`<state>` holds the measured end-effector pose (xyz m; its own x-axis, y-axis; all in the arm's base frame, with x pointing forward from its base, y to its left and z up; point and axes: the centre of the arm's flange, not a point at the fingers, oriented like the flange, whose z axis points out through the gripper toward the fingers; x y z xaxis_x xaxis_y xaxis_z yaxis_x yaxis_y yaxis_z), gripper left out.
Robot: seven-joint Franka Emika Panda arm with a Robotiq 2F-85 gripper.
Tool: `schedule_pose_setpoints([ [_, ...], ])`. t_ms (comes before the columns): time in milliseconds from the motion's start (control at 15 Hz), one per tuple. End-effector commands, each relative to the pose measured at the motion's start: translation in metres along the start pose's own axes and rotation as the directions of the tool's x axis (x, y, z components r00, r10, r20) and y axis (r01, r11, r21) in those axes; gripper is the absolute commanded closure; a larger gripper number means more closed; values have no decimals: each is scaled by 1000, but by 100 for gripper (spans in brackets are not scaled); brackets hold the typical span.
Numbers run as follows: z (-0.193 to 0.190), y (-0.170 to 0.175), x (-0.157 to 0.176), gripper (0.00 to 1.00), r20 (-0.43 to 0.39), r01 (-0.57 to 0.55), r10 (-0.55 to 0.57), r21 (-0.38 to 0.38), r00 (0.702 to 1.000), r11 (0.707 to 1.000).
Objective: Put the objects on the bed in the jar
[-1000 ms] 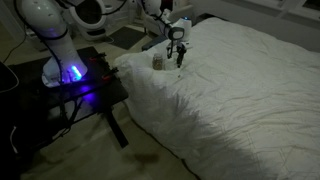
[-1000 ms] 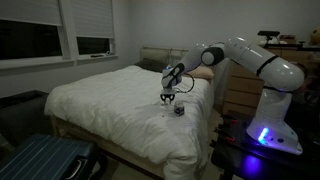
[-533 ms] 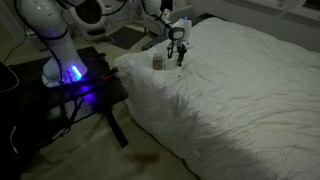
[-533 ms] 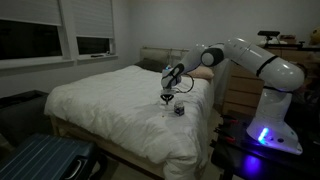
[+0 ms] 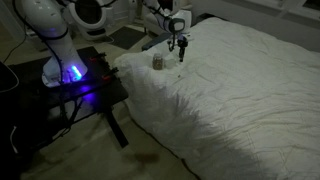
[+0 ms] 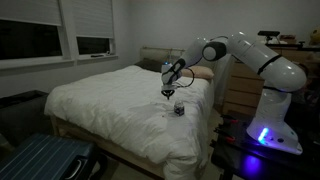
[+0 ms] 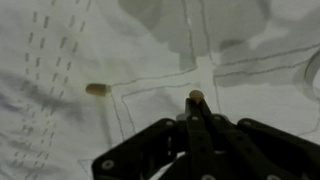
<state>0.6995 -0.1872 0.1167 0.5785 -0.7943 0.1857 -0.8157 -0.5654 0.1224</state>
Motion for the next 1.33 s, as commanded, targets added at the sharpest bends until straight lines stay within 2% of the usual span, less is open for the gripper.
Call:
schedule_pose_setpoints([
  [0,-71,29,-29,99,6,43,-43,-63,999,997],
  [400,-117,48,-54,99,141,122,-99,-159,985,980],
  [600,-127,53,-65,99,194,149,-113,-180,975,972],
  [800,-126,50,-78,99,211,185,-147,-173,966,967],
  [1267,-94,44,-108,99,275,286,-239,-145,931,947],
])
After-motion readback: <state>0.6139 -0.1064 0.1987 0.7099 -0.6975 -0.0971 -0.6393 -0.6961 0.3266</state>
